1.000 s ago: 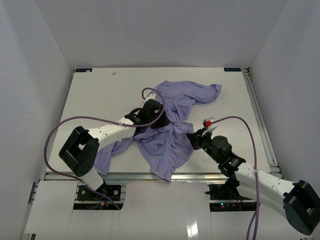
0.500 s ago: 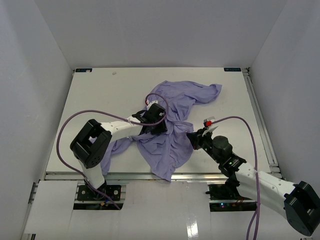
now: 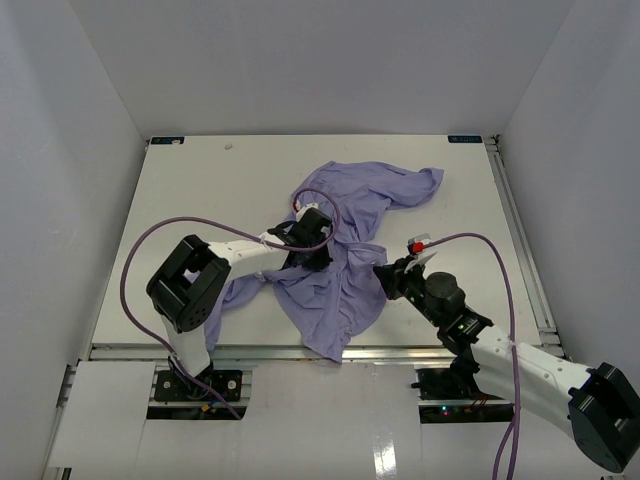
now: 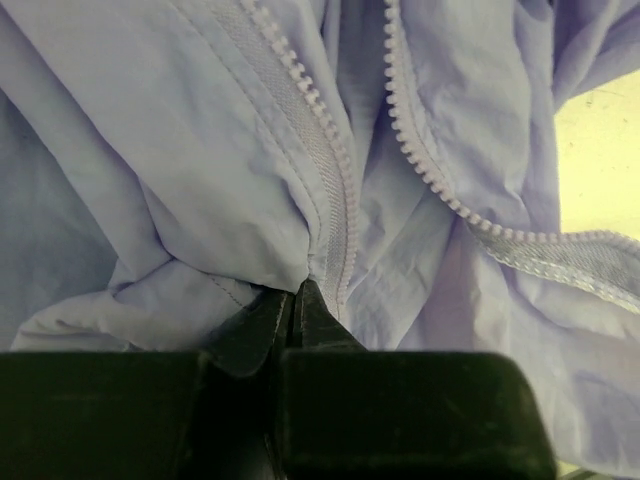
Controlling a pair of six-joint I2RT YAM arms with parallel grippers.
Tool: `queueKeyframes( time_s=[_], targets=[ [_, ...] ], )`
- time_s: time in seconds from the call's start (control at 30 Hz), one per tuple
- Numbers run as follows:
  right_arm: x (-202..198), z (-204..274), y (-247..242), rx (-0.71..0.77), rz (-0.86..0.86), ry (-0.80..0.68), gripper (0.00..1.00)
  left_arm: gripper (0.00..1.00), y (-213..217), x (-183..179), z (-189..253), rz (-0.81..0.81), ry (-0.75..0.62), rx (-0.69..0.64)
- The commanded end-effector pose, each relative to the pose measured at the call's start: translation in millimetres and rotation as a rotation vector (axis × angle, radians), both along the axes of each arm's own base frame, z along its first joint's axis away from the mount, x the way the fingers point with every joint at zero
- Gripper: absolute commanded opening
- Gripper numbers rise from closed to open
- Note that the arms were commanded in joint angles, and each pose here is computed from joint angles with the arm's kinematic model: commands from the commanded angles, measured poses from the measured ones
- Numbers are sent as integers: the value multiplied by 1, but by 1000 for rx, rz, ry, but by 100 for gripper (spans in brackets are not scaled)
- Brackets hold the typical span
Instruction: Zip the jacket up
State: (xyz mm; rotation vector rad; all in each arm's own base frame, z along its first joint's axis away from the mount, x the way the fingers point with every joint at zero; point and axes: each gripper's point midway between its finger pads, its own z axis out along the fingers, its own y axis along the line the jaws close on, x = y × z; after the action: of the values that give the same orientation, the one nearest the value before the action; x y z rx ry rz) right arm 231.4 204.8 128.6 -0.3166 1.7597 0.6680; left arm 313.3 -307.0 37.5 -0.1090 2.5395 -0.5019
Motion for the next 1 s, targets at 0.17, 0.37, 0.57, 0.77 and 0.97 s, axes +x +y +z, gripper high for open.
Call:
queueKeyframes(
  time_s=[0.17,0.37,0.57,0.77,0.97],
  targets=[
    [3,9,1,12,-1,-34,8,4,-2,2,60,-34,-128,-71],
    [5,9,4,3,6,-28,8,12,3,-3,77,-50,-167,-97],
    [6,8,7,-3,14,-23,8,6,4,-7,89,-82,-201,-119],
    [5,8,12,-4,41,-17,8,2,1,-10,101,-138,-236,-138],
    [4,8,13,1,47,-15,8,3,4,-11,107,-152,-252,-146]
  ],
)
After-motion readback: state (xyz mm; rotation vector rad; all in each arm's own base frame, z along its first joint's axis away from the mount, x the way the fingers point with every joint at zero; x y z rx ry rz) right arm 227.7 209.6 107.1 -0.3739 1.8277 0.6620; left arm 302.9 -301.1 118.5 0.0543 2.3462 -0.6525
